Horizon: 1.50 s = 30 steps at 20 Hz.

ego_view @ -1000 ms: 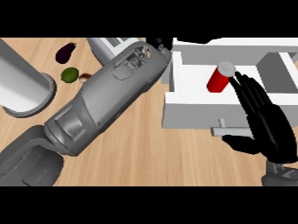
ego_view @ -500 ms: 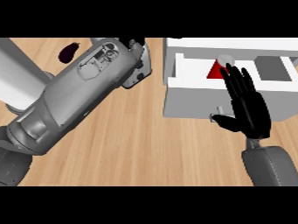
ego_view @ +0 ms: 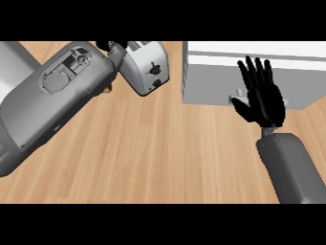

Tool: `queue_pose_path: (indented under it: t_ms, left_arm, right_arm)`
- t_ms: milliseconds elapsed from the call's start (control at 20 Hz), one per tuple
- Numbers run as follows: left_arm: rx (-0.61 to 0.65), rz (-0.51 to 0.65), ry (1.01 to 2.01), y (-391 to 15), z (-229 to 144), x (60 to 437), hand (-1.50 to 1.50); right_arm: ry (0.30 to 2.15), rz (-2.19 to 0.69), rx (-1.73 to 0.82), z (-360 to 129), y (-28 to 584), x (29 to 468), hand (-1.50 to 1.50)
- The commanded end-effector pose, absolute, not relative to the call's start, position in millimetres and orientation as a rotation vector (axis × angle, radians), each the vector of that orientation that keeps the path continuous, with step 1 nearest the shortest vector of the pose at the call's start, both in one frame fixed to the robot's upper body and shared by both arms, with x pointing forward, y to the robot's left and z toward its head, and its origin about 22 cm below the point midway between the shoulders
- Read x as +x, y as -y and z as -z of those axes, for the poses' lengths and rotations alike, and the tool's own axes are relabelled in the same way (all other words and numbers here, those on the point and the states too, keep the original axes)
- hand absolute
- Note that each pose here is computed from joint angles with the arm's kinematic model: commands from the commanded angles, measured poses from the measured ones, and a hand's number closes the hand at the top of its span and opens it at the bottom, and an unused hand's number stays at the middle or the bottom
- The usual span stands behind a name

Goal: Pick up the can, place it into the drawer and close the drawer

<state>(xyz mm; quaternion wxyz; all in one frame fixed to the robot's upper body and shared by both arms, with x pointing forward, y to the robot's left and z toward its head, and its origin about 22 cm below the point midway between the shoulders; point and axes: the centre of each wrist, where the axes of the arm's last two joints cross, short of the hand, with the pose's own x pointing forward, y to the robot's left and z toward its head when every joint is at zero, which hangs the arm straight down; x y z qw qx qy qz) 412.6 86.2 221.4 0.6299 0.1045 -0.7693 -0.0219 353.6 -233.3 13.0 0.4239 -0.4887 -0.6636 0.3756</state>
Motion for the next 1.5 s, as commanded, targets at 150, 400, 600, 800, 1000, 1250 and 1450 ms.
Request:
queue_pose_path:
  t_ms: [150,400,600,800,1000,1250,1450]
  left_arm:
    - [0.234,0.053,1.731,-105.3,-217.9,397.5,-1.50]
    - [0.249,0.051,1.726,-116.4,-198.4,384.1,-1.50]
    - [0.251,0.043,1.727,-138.8,-200.1,391.1,-1.50]
    - [0.256,0.068,1.724,-129.9,-174.8,372.0,-1.50]
    - [0.244,0.062,1.722,-151.8,-196.5,371.3,-1.50]
    - [0.224,0.094,1.735,-142.3,-169.1,354.4,-1.50]
    - [0.248,0.076,1.711,-156.1,-158.1,352.9,-1.50]
  right_arm:
    - [1.662,-0.872,-1.273,-4.1,237.2,388.2,-1.50]
    - [1.669,-0.860,-1.317,-10.4,213.4,407.2,-1.50]
    - [1.680,-0.845,-1.353,-20.2,207.5,419.5,-1.50]
    - [1.677,-0.810,-1.370,-48.4,208.5,436.8,-1.50]
    - [1.679,-0.832,-1.380,-51.9,204.1,442.9,-1.50]
    - [1.669,-0.789,-1.377,-73.3,210.9,453.9,-1.50]
    - [1.667,-0.789,-1.383,-94.6,215.2,462.0,-1.50]
